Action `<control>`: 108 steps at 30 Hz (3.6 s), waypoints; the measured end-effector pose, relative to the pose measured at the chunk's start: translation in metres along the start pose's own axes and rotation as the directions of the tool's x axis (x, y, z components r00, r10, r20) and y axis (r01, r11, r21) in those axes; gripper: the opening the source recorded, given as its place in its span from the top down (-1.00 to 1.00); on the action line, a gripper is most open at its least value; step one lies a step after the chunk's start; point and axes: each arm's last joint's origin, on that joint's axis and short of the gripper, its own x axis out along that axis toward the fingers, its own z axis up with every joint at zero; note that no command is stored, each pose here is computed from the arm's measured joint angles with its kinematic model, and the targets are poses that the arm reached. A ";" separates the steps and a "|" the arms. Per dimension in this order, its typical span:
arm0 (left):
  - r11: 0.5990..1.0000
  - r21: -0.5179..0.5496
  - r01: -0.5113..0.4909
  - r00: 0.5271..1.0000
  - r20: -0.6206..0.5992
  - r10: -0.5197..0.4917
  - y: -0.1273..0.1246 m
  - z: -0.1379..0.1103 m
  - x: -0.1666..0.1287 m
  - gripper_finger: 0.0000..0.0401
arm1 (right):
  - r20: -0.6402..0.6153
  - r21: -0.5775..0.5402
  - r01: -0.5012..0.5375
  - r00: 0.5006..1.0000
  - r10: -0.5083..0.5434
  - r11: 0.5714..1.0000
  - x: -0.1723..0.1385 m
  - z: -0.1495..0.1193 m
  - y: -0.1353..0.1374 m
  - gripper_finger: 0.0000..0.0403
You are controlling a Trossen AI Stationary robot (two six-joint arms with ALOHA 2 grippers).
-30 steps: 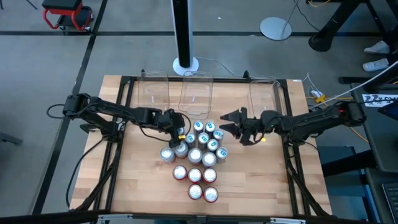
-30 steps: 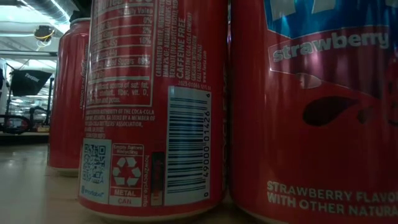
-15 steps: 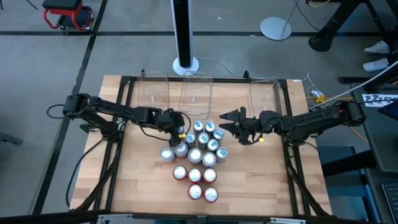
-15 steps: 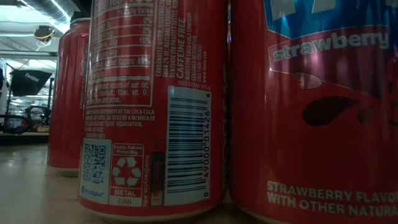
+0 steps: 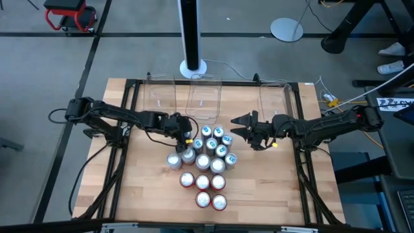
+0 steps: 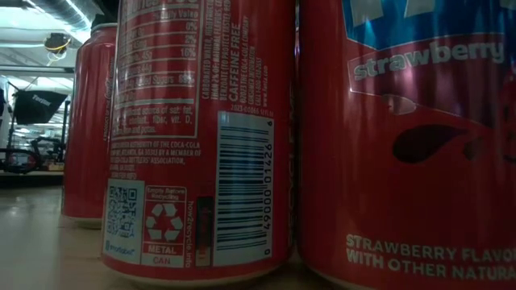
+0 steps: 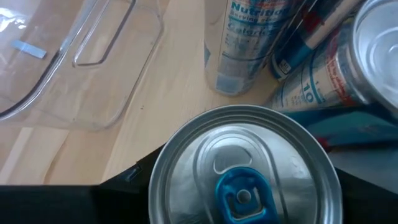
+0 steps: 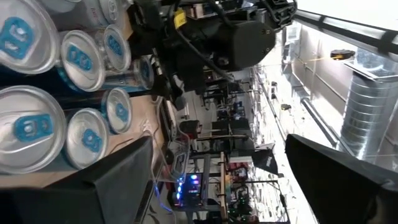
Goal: Sort soda cans
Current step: Put the blue soda can into the left transparent bin
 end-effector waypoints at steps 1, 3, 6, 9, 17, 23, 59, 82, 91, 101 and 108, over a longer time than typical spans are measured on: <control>1.000 -0.001 0.000 1.000 0.001 0.000 0.001 0.000 -0.002 -0.09 | 0.000 0.000 0.000 1.000 0.000 1.000 0.000 0.000 0.000 -0.82; 1.000 -0.008 0.000 1.000 0.023 0.000 0.003 0.002 -0.008 -0.09 | 0.000 0.000 -0.002 1.000 0.002 1.000 0.000 0.000 0.000 -0.82; 0.999 -0.031 -0.029 0.998 0.058 0.031 0.008 0.007 -0.023 -0.11 | -0.001 -0.001 -0.006 1.000 0.006 1.000 0.000 0.000 0.001 -0.82; 0.993 -0.057 -0.106 0.991 0.071 0.110 0.017 0.012 -0.038 -0.12 | -0.002 -0.002 -0.010 1.000 0.010 1.000 0.000 0.000 0.001 -0.82; 0.972 -0.142 -0.189 0.959 0.187 0.214 0.043 0.029 -0.078 -0.11 | -0.002 -0.002 -0.011 1.000 0.011 1.000 0.000 0.000 0.001 -0.82; 0.939 -0.213 -0.269 0.918 0.240 0.317 0.064 0.032 -0.097 -0.13 | -0.001 -0.002 -0.011 1.000 0.011 1.000 0.000 0.000 0.001 -0.82; 0.635 -0.543 -0.549 0.793 -0.100 0.600 0.216 0.010 -0.039 -0.15 | -0.046 -0.003 -0.003 0.999 0.003 1.000 0.000 -0.001 0.001 -0.82; 0.591 -0.609 -0.530 0.823 -0.201 0.531 0.249 -0.010 0.002 -0.24 | -0.046 -0.004 -0.004 0.999 0.004 1.000 0.000 -0.001 0.001 -0.82; 0.613 -0.584 -0.532 0.829 -0.211 0.518 0.248 -0.012 0.004 -0.53 | -0.046 -0.004 -0.005 0.999 0.004 1.000 0.000 -0.001 0.001 -0.82; 0.635 -0.564 -0.528 0.820 -0.146 0.553 0.245 0.005 -0.029 -0.57 | -0.045 -0.003 -0.004 0.999 0.004 1.000 0.000 -0.001 0.001 -0.82; 0.658 -0.553 -0.510 0.813 -0.060 0.580 0.233 0.020 -0.073 -0.57 | -0.045 -0.003 -0.004 0.999 0.004 1.000 0.000 -0.001 0.001 -0.82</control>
